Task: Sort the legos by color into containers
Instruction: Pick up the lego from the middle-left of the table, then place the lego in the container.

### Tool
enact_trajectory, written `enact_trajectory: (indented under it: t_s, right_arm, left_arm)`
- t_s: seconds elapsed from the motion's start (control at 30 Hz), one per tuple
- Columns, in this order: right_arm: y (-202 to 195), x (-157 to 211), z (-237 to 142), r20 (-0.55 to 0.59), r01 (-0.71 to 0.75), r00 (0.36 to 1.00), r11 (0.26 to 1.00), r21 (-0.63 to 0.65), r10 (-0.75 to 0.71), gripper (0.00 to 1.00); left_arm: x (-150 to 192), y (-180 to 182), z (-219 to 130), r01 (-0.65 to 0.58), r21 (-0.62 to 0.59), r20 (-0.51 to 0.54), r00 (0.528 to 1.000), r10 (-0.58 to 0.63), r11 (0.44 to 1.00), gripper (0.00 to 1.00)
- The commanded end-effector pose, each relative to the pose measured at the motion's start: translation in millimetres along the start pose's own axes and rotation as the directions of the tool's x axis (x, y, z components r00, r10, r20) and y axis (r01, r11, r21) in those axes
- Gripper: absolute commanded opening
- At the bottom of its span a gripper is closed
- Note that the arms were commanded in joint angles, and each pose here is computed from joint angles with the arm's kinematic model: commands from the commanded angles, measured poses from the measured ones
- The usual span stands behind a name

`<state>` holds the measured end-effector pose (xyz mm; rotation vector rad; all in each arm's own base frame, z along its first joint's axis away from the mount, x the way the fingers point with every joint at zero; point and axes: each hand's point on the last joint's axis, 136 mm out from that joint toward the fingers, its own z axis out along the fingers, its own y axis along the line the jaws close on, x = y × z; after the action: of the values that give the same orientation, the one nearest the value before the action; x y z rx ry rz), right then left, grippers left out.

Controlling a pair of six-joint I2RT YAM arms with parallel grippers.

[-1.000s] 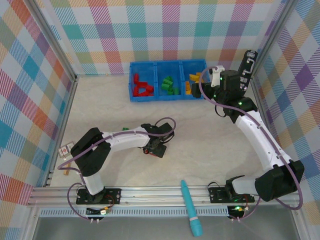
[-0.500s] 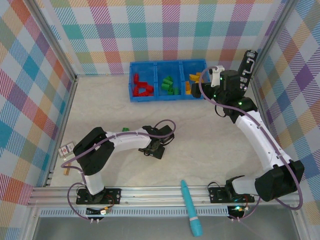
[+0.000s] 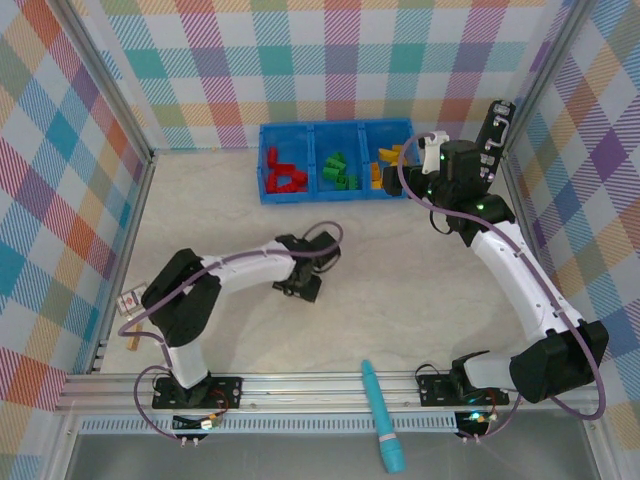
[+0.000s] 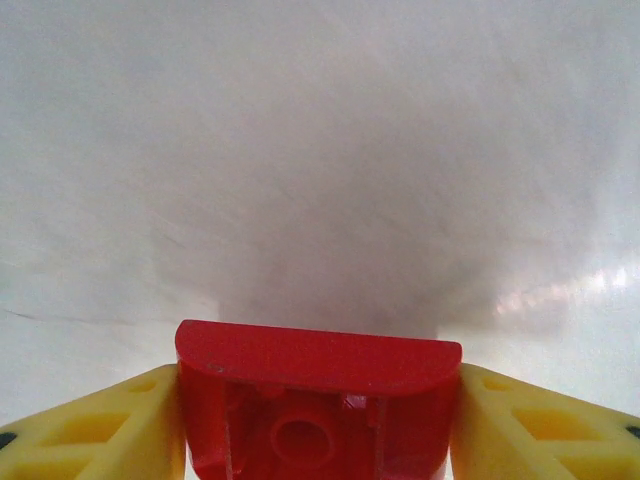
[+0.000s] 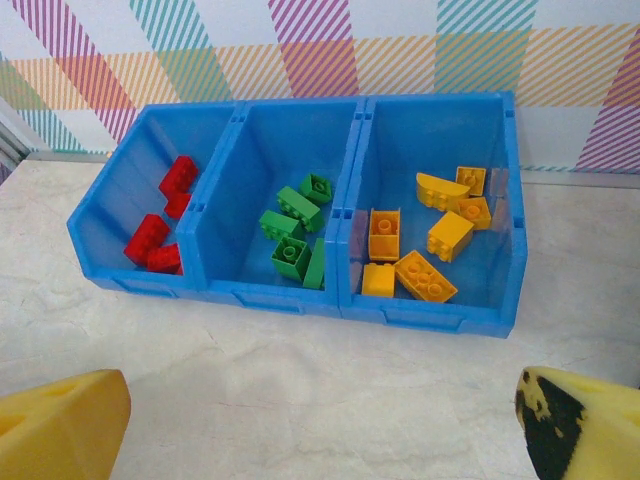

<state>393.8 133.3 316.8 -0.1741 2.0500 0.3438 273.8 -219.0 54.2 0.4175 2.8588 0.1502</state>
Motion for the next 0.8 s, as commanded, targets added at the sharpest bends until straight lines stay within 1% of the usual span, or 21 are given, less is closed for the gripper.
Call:
enact_trajectory:
  t_s: [0.0,0.1,0.23,0.27,0.4,0.57,0.63,0.77]
  right_arm:
    - [-1,-15,-8,0.045,0.012,0.999,1.0,0.008,-0.012,0.99]
    - [0,-18,-10,0.046,0.014,0.999,1.0,0.004,-0.014,0.99]
    - [2,-21,-15,0.047,0.012,0.999,1.0,-0.006,-0.012,0.99]
    - [2,-21,-16,0.048,0.01,0.999,1.0,-0.006,-0.01,0.99]
    - [1,-17,-17,0.033,0.014,0.999,1.0,0.0,-0.014,0.99]
    - [0,-14,-18,0.023,0.019,1.0,1.0,0.008,-0.019,0.99]
    - [-3,-13,-19,0.021,0.018,1.0,1.0,0.021,-0.018,0.99]
    - [-5,-10,-17,0.009,0.03,1.0,0.999,0.035,-0.03,0.99]
  left_arm:
    - [-68,36,-50,0.045,0.012,0.179,0.983,-0.046,0.999,0.62]
    - [-127,67,-74,0.092,0.0,0.3,0.95,-0.087,0.996,0.63]
    - [-190,98,-84,0.144,-0.062,0.403,0.909,-0.108,0.988,0.61]
    - [-206,105,-86,0.164,-0.087,0.44,0.891,-0.109,0.983,0.6]
    - [-255,109,-80,0.22,-0.068,0.557,0.818,-0.146,0.973,0.61]
    - [-289,117,-61,0.276,-0.055,0.596,0.78,-0.19,0.96,0.62]
    - [-297,118,-56,0.28,-0.06,0.595,0.781,-0.191,0.958,0.64]
    - [-306,122,-48,0.284,-0.082,0.59,0.786,-0.184,0.955,0.65]
